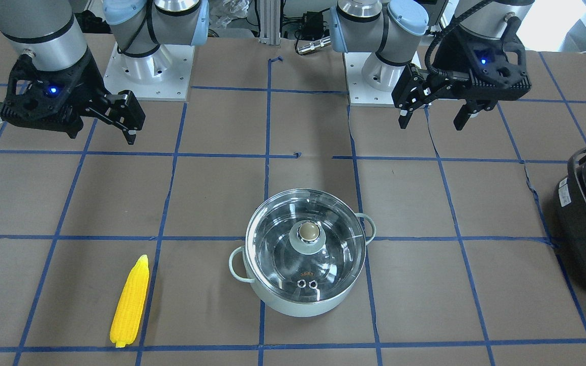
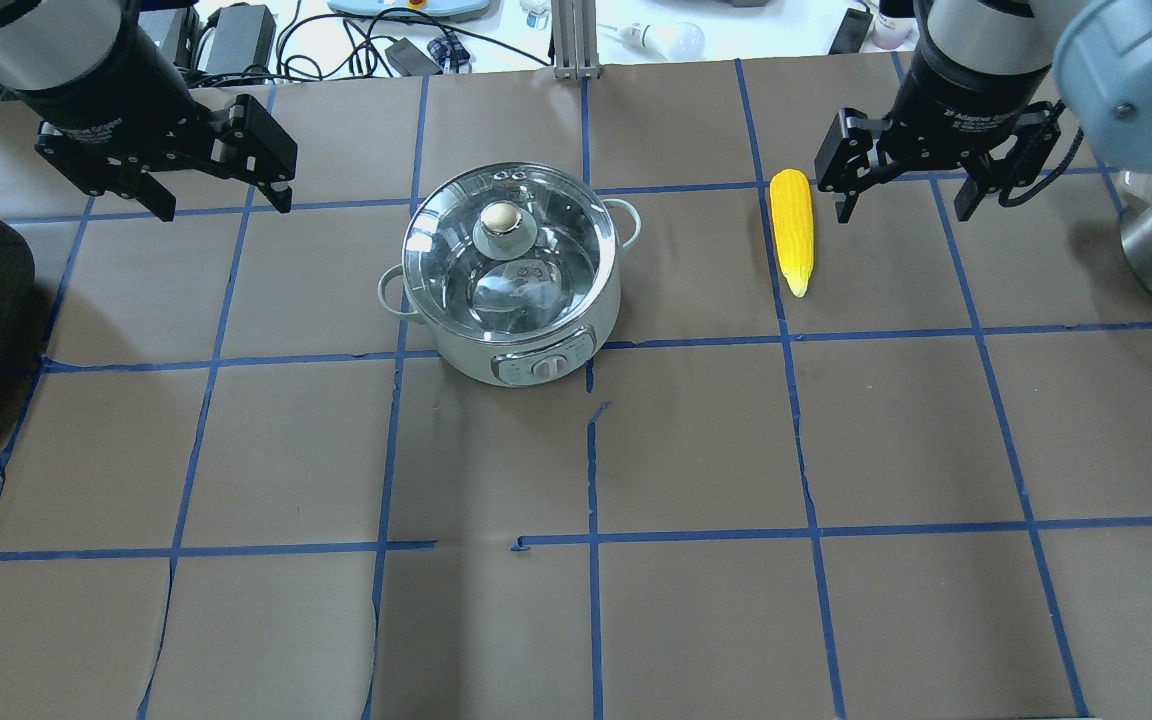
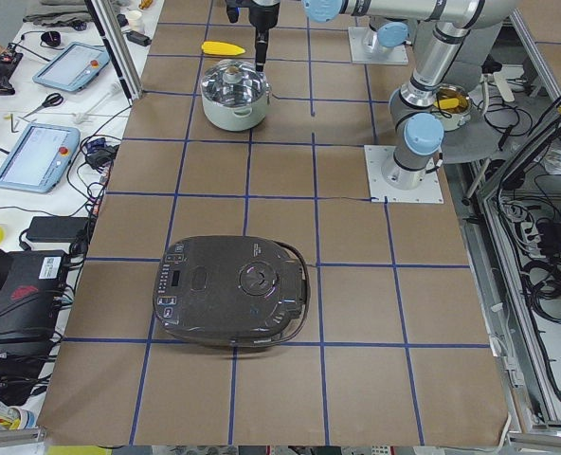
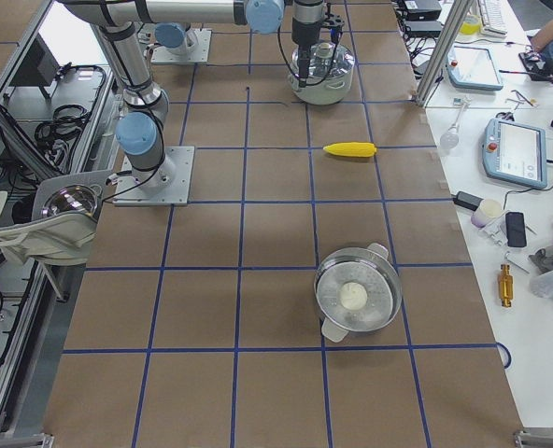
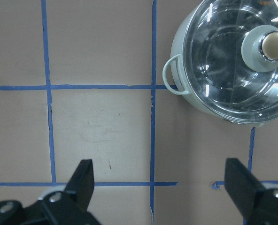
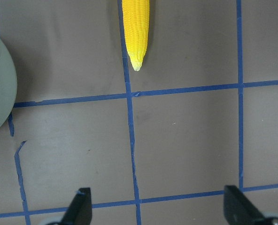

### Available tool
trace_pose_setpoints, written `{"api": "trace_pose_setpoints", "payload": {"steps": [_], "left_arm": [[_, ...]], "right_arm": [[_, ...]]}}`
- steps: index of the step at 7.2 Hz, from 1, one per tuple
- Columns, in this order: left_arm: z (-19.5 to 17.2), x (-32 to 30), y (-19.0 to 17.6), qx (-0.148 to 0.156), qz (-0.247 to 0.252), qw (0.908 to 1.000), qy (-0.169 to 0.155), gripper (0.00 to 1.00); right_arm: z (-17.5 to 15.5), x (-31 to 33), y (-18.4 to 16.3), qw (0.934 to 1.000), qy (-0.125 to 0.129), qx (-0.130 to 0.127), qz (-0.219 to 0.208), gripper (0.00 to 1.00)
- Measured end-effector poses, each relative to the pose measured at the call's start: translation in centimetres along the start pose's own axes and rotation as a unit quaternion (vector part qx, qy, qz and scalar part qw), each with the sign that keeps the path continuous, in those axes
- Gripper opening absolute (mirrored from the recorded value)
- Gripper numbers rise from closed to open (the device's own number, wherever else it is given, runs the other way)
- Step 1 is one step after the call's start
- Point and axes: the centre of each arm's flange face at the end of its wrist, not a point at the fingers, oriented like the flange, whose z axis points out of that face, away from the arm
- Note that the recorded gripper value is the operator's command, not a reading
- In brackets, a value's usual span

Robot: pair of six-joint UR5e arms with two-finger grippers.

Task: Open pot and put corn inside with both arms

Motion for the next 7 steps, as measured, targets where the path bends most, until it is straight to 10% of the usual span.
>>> {"api": "trace_pose_setpoints", "payload": {"steps": [7], "left_arm": [[0.21,0.15,-0.09,-0.002,0.001,1.0000,0.001,1.00]], "right_arm": [[0.00,0.04,0.02,1.0000,0.002,0.000,-0.007,1.00]]}}
